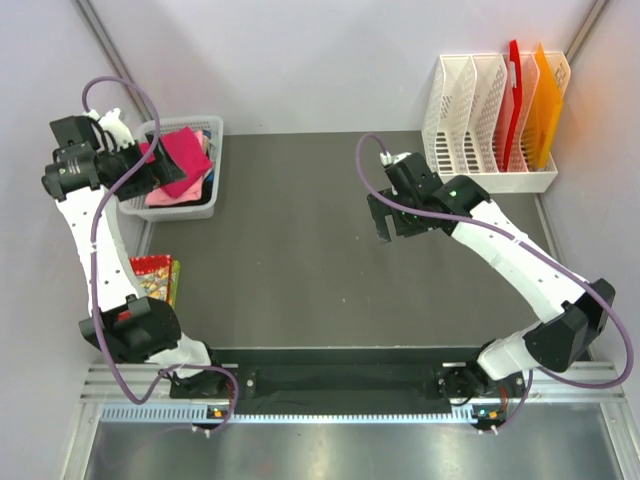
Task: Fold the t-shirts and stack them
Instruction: Grab crumpled tshirt from bin with the left arm
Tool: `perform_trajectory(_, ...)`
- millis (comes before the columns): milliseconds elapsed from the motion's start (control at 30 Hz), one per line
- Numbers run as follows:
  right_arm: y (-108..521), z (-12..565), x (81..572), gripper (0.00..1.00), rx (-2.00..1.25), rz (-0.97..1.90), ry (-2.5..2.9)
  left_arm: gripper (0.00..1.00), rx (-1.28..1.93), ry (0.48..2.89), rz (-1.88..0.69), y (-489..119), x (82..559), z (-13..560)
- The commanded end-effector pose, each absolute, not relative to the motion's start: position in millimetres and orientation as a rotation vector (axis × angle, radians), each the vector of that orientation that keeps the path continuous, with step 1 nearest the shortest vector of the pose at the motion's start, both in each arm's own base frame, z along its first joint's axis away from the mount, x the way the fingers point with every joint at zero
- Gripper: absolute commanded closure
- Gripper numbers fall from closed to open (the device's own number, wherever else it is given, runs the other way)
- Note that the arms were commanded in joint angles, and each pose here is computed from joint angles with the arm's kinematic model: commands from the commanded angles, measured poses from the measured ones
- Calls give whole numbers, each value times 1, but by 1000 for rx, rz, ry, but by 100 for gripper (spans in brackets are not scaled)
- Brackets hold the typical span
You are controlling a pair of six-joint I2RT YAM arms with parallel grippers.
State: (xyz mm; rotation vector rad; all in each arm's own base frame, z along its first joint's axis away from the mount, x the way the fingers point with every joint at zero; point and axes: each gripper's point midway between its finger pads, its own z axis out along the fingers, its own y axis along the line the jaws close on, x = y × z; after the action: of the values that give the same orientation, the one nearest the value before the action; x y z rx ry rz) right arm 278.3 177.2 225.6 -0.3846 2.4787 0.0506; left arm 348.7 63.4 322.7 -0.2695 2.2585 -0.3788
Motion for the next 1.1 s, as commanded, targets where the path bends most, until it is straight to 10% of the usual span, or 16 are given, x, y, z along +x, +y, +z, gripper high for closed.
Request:
perform_trajectory(0, 183, 236, 280, 0, -361, 118, 2441, 2, -249, 2206, -355, 74, 373, 325)
perform_trajectory(433, 162, 229, 240, 6, -266, 204, 2424, 14, -204, 2242, -242, 80, 497, 293)
perform_trajectory(1067, 145, 233, 212, 8, -266, 245, 2426, 21, -254, 2440, -44, 72, 521, 192)
